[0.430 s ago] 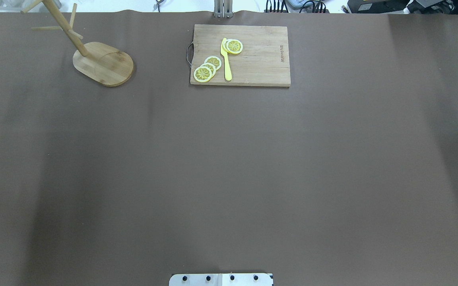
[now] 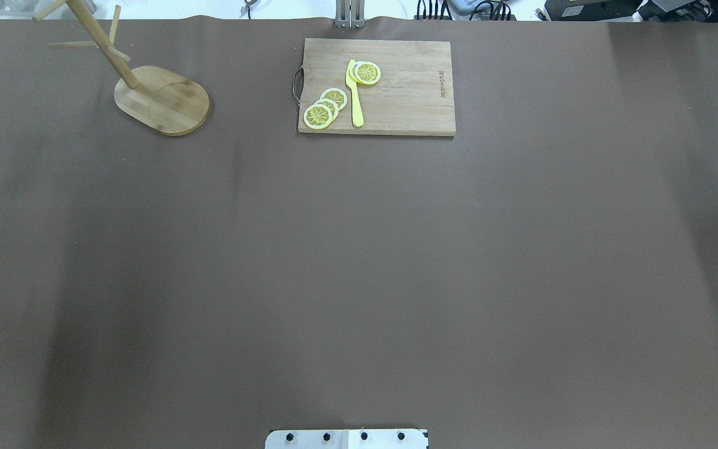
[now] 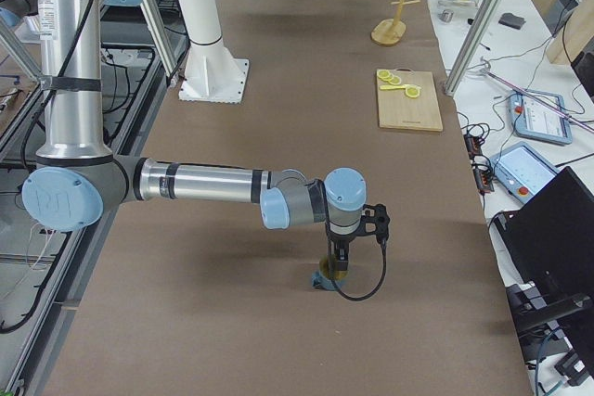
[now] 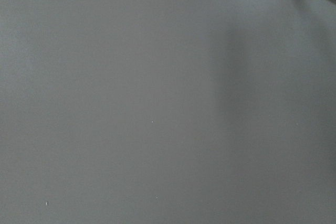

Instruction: Hang cup on storage rack

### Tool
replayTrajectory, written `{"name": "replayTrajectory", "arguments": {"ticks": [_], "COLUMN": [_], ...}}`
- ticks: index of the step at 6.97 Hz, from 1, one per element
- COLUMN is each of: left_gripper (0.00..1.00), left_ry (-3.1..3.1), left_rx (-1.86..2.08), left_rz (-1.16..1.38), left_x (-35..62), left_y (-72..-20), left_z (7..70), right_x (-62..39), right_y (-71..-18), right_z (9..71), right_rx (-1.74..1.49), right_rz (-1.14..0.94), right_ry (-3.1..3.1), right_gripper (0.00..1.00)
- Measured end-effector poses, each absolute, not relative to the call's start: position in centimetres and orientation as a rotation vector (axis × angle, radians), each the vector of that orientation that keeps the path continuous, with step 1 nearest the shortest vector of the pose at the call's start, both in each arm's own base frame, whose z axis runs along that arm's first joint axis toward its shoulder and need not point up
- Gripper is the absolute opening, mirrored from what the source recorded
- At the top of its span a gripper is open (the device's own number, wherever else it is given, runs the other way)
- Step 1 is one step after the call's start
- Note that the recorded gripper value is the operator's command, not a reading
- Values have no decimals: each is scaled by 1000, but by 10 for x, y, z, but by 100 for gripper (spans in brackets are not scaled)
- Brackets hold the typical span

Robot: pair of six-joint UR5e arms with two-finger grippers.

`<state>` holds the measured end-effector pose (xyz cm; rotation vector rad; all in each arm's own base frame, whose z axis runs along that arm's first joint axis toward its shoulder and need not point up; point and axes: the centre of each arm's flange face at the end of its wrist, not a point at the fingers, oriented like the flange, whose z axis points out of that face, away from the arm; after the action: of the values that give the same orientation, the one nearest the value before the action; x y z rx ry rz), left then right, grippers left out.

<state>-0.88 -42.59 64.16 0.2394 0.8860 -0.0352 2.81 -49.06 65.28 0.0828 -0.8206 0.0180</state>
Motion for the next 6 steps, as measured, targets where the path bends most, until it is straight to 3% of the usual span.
{"name": "replayTrajectory", "arguments": {"ticks": [6], "left_gripper": [98], "left_ry": [889], "left_rx": [228], "left_rz": [-41], "left_x": [-8], "left_y": [-425], "left_z": [653], "right_x": [27], "right_y": [-487], "right_z": [657], "right_rx": [71], "right_rz": [29], "right_ry": [-833], "right_gripper": [100]}}
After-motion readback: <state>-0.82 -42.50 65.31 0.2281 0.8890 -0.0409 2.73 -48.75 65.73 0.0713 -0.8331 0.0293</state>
